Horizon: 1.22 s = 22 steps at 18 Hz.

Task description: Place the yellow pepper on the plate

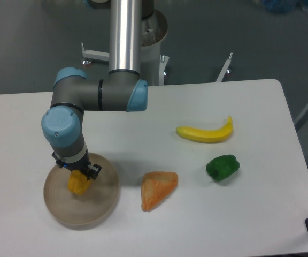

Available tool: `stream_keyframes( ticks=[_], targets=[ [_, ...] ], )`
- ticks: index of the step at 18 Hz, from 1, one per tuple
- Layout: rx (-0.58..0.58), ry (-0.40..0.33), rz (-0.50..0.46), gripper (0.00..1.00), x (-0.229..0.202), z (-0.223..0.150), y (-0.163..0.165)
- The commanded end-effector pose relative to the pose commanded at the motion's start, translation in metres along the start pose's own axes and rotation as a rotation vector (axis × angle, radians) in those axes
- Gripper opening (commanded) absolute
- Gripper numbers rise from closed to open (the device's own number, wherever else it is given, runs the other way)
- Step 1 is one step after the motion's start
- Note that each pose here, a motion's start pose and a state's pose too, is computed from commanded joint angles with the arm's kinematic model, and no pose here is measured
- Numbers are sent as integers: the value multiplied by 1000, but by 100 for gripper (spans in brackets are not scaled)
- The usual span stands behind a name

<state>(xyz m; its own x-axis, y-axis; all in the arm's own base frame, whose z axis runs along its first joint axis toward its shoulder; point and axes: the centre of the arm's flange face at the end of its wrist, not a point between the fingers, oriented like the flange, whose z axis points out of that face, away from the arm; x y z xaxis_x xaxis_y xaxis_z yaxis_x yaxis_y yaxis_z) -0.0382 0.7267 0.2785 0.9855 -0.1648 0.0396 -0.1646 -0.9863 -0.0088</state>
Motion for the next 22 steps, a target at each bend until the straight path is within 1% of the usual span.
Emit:
stream_keyframes(
  ticks=[3, 4, 5, 8, 9, 13, 16, 18, 21, 22],
  targets=[
    [0, 0, 0, 50, 0, -1, 0],
    [1, -1, 0, 54, 0, -1, 0],
    [1, -2, 0, 61, 0, -1, 0],
    [6, -13, -3, 90, -2, -5, -1],
    [10, -16, -3, 93, -2, -8, -1],
    [28, -28, 4, 99, -9, -22, -1],
    [54, -44, 2, 99, -41, -40, 6],
    [56, -66, 40, 99, -65, -51, 17],
    [23, -132, 118, 99, -103, -64, 35],
    [19, -138, 129, 99, -117, -66, 40]
  ],
)
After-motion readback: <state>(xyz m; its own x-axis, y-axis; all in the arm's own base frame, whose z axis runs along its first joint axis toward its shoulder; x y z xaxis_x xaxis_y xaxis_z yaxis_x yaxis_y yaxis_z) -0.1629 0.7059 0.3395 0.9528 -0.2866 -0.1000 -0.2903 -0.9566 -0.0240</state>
